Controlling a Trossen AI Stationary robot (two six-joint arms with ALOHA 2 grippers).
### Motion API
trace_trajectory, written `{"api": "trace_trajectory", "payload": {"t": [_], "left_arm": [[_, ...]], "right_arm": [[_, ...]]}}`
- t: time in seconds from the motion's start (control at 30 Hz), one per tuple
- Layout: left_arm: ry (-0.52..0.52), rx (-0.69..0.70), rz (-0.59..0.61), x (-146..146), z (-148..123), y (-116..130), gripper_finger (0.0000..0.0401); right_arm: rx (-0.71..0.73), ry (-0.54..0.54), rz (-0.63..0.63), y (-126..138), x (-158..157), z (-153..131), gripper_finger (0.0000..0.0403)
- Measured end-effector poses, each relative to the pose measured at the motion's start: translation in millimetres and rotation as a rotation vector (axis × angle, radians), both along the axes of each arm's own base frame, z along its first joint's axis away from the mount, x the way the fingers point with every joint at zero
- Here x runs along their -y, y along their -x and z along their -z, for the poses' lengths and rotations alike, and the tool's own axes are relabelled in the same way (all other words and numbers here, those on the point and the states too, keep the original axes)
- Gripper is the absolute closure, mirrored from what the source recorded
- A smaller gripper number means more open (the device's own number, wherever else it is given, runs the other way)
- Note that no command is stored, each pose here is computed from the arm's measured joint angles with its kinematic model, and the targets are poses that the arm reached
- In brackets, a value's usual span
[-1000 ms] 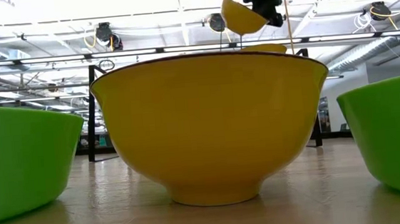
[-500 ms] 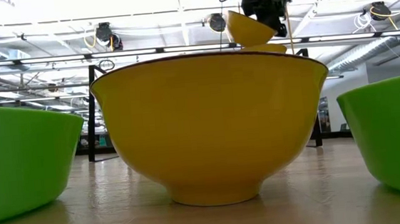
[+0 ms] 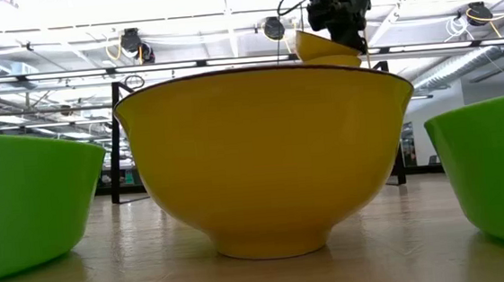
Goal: Pick & Place Mini bowls
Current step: Stack the top white bowl on top of the white bowl on the shelf
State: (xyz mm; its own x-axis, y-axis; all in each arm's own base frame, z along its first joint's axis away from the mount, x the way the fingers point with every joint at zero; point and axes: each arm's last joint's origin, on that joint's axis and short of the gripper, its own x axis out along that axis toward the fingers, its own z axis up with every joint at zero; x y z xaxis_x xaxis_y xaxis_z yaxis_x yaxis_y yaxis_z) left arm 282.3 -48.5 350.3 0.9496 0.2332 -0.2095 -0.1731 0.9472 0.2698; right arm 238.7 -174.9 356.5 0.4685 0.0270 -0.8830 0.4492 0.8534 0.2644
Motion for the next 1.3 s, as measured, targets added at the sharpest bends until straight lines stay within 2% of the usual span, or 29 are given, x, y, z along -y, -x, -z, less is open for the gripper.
{"api": "trace_trajectory", "payload": {"t": [1.1,1.3], "left_arm": [[0.0,0.0,0.0,0.0,0.0,0.0,0.0311],[0.0,0.0,0.0,0.0,0.0,0.0,0.0311]], "right_arm": [[-0.037,0.039,0.013,0.4,0.2,1.2,0.0403],[-0.049,0.028,0.013,-0.1,0.5,9.1,0.0403]]}}
